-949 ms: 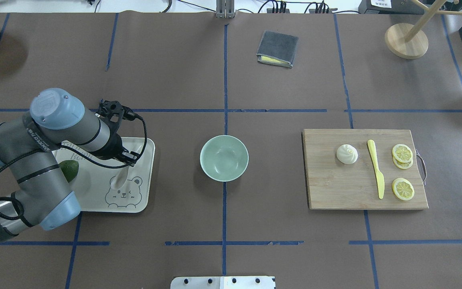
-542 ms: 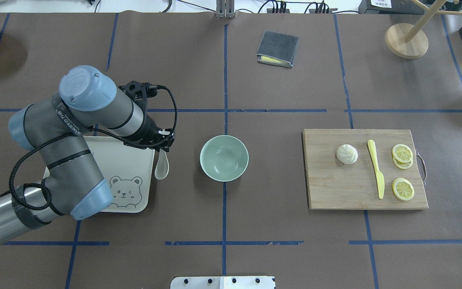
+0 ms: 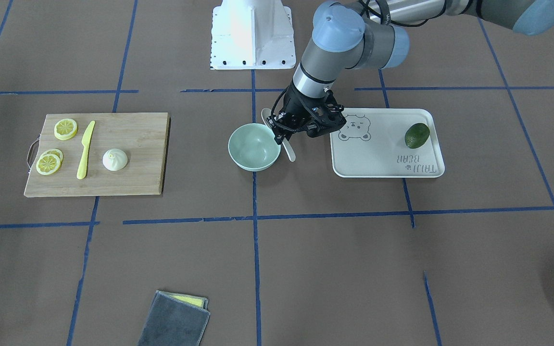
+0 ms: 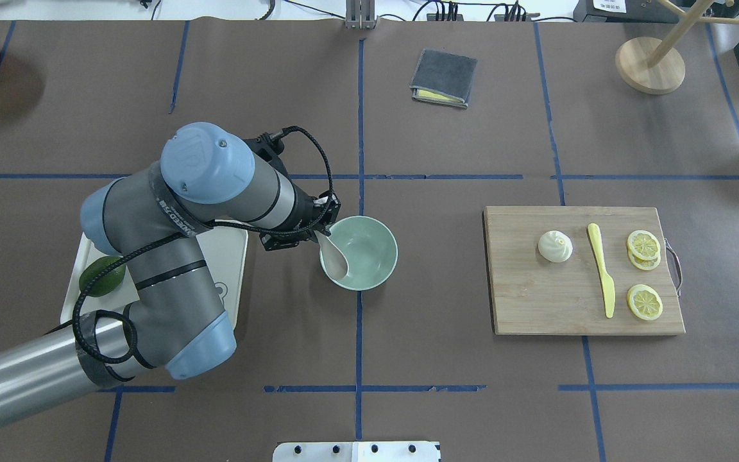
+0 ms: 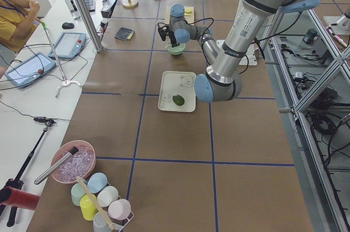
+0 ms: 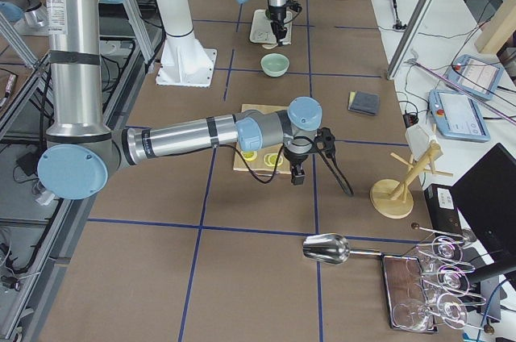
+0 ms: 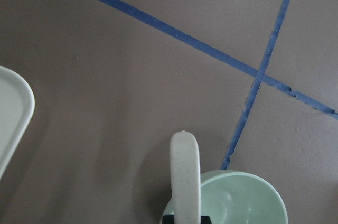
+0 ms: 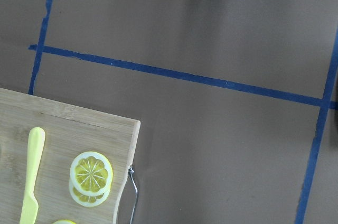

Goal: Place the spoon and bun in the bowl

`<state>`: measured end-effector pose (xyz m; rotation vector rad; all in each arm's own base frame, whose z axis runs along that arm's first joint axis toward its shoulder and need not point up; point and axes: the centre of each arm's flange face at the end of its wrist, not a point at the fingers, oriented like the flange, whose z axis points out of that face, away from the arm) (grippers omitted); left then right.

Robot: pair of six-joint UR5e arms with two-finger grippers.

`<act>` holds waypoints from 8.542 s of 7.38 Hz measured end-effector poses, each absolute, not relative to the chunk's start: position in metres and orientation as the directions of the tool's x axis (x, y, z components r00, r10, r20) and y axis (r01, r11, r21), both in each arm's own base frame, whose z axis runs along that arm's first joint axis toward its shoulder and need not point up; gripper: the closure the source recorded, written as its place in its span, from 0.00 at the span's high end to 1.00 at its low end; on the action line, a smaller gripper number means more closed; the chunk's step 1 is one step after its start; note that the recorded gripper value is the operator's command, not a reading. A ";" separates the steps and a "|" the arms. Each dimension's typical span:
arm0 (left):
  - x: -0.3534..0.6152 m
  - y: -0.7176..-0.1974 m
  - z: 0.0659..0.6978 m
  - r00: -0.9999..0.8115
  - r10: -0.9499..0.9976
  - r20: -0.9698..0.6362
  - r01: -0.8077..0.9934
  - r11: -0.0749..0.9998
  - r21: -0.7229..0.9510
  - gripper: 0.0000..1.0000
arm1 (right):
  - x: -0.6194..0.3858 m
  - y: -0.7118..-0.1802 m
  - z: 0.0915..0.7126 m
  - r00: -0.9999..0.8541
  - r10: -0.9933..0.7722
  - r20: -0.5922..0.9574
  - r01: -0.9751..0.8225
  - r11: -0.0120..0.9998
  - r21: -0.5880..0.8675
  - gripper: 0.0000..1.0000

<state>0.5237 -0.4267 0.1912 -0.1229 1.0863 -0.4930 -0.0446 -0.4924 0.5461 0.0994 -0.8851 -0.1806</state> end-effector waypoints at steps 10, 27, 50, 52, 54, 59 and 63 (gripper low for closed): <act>0.486 -0.455 0.187 0.301 -0.354 -0.885 0.397 0.891 -0.221 0.49 | -0.182 -0.464 0.471 0.568 -0.073 0.820 0.015 0.997 0.078 1.00; 0.316 -0.478 0.247 0.415 -0.076 -0.907 0.309 0.949 0.062 0.54 | -0.413 -0.446 0.355 0.602 0.100 0.792 -0.226 0.973 0.048 0.57; -0.044 -0.469 0.602 0.652 0.310 -0.692 -0.101 0.940 0.326 1.00 | -0.021 -0.467 0.537 0.671 -0.062 0.738 0.008 0.997 0.077 1.00; -0.045 -0.466 0.606 0.651 0.273 -0.709 -0.097 0.956 0.278 1.00 | 0.007 -0.448 0.563 0.677 -0.102 0.729 0.062 0.995 0.081 1.00; -0.045 -0.466 0.608 0.653 0.233 -0.720 -0.089 0.968 0.233 1.00 | 0.014 -0.443 0.571 0.681 -0.101 0.725 0.073 0.995 0.070 1.00; -0.046 -0.449 0.589 0.659 0.188 -0.728 -0.102 0.982 0.161 1.00 | 0.002 -0.444 0.581 0.683 -0.130 0.719 0.124 0.990 0.062 1.00; -0.047 -0.430 0.615 0.643 0.268 -0.718 -0.170 0.963 0.208 1.00 | 0.021 -0.441 0.588 0.680 -0.101 0.726 0.089 0.995 0.055 1.00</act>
